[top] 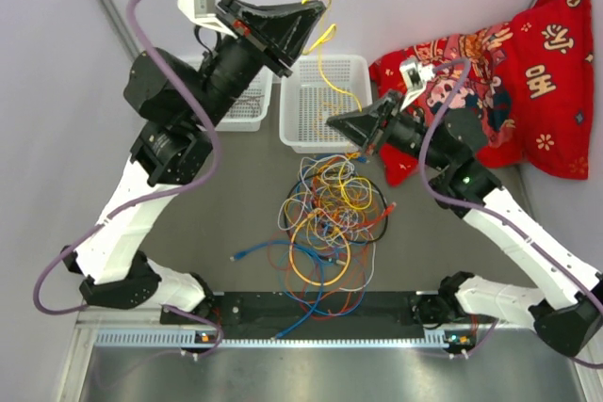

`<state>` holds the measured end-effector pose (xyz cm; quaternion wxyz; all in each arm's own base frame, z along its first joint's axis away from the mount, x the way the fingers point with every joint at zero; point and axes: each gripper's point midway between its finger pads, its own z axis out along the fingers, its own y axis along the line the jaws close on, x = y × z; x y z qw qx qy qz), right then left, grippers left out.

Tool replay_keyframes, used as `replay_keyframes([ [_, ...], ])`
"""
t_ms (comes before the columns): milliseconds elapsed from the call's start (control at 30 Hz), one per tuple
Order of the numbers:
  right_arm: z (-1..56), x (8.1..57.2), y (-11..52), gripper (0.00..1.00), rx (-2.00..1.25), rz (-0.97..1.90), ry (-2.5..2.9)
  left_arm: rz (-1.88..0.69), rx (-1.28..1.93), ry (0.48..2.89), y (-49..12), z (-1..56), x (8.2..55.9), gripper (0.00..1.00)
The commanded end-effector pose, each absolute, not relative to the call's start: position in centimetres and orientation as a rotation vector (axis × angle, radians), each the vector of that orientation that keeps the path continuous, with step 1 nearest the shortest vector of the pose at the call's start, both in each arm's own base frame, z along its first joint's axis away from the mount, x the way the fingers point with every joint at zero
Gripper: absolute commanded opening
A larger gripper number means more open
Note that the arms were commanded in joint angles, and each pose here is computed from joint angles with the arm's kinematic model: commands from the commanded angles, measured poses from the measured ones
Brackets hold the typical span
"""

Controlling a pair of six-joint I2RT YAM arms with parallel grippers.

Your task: Untangle the cables

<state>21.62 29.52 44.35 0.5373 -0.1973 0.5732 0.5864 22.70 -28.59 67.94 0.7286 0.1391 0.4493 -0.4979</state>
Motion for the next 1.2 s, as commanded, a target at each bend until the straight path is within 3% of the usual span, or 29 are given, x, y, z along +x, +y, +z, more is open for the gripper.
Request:
replay_keyframes([
  [0,47.8,24.2,28.2,0.0,-0.372,1.215,1.393,-1.029,0.229,0.973,-26.0,67.5,22.8,0.23],
  [133,50.1,28.0,27.5,0.0,-0.282,1.075,1.431,-0.959,0.136,1.038,-24.6,64.2,24.2,0.79],
  [200,51.8,29.9,27.9,0.0,-0.256,1.067,1.424,-0.904,0.081,1.1,-23.6,61.8,25.1,0.98],
  [433,56.4,37.3,26.8,0.0,-0.134,1.035,1.384,-0.703,-0.114,1.309,-19.5,51.0,27.1,0.98],
  [600,55.9,42.9,26.4,0.0,-0.1,0.95,1.391,-0.669,-0.175,1.415,-17.4,44.0,26.1,0.97],
  [733,52.5,48.2,26.9,0.0,-0.06,0.929,1.437,-0.645,-0.244,1.536,-17.0,36.6,26.1,0.95],
  [933,47.9,53.5,26.9,0.0,-0.016,0.87,1.476,-0.59,-0.264,1.616,-16.1,32.1,25.8,0.95],
  [1100,40.4,57.5,28.9,0.01,-0.002,0.881,1.601,-0.547,-0.28,1.673,-15.7,29.8,25.7,0.95],
  [1133,39.1,57.7,29.2,0.2,0.014,0.893,1.638,-0.539,-0.279,1.688,-15.7,29.1,25.7,0.95],
  [1167,37.8,57.9,29.4,0.62,0.021,0.899,1.667,-0.542,-0.283,1.69,-15.7,28.9,25.6,0.95],
])
